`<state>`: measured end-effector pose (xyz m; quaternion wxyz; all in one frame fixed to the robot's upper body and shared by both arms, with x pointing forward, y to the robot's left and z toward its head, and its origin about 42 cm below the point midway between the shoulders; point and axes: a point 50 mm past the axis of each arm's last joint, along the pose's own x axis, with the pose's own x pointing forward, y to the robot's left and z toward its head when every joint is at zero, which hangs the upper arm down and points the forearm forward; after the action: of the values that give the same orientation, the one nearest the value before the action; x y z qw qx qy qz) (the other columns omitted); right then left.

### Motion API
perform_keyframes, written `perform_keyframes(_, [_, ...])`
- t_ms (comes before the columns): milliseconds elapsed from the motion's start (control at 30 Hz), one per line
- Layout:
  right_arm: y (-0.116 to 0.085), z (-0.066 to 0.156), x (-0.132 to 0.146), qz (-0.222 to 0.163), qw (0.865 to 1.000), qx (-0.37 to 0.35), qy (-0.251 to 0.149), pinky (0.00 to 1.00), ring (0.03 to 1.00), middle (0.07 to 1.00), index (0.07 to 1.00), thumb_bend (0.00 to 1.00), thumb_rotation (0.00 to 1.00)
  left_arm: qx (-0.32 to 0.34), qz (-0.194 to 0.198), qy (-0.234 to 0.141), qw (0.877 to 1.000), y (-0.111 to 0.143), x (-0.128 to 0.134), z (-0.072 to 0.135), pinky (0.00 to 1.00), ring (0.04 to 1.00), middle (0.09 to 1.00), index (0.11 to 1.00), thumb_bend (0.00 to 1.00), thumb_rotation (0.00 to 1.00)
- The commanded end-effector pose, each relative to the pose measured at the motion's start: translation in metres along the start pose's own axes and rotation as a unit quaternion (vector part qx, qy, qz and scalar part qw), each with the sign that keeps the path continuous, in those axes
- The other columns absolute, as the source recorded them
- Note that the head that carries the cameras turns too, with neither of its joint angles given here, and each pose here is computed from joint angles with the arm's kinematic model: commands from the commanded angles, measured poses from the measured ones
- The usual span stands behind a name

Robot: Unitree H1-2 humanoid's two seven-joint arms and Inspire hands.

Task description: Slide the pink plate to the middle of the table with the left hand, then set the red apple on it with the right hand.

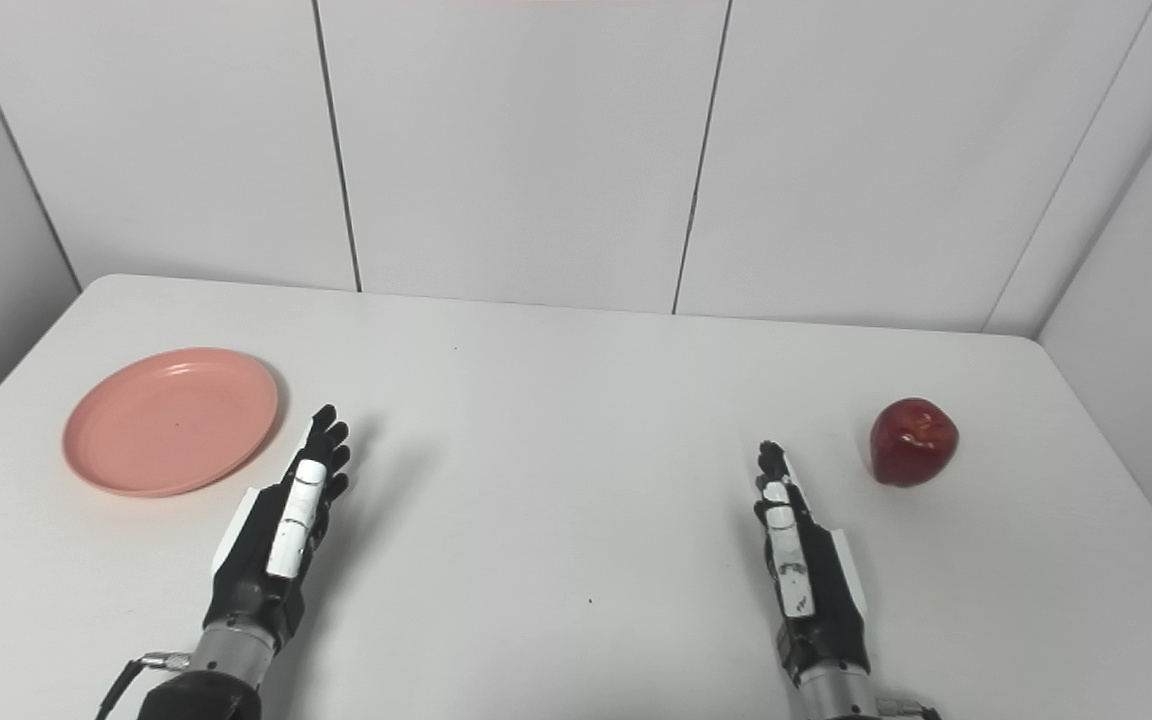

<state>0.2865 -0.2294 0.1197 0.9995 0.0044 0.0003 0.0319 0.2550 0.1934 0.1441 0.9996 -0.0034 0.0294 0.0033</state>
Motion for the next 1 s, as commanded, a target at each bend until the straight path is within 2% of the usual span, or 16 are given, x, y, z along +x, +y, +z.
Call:
perform_keyframes(0, [0.006, 0.0049, 0.0039, 0.02, 1.0, 0.007, -0.009, 1.0, 1.0, 0.979, 0.953, 0.9, 1.0, -0.01, 0.018, -0.001, 1.0, 0.0064, -0.0231, -0.0121, 1.0, 1.0, 1.0, 1.0, 0.77, 1.0])
perform_keyframes(233, [0.0052, 0.0042, 0.0037, 0.031, 0.999, 0.013, -0.006, 1.0, 0.999, 0.98, 0.953, 0.91, 1.0, -0.014, 0.019, 0.0, 1.0, 0.0053, -0.0234, -0.0132, 1.0, 1.0, 1.0, 1.0, 0.8, 1.0])
perform_keyframes(733, [0.0065, 0.0052, 0.0027, 0.045, 0.999, 0.014, 0.0, 1.0, 0.984, 0.968, 0.958, 0.95, 1.0, -0.013, 0.014, 0.004, 1.0, 0.0046, -0.0234, -0.0108, 1.0, 1.0, 1.0, 1.0, 0.77, 1.0])
perform_keyframes(967, [0.0074, 0.0052, 0.0029, 0.047, 0.999, 0.013, 0.0, 1.0, 0.986, 0.972, 0.962, 0.92, 1.0, -0.022, 0.013, 0.011, 1.0, 0.0054, -0.0229, -0.0111, 1.0, 1.0, 1.0, 1.0, 0.76, 1.0])
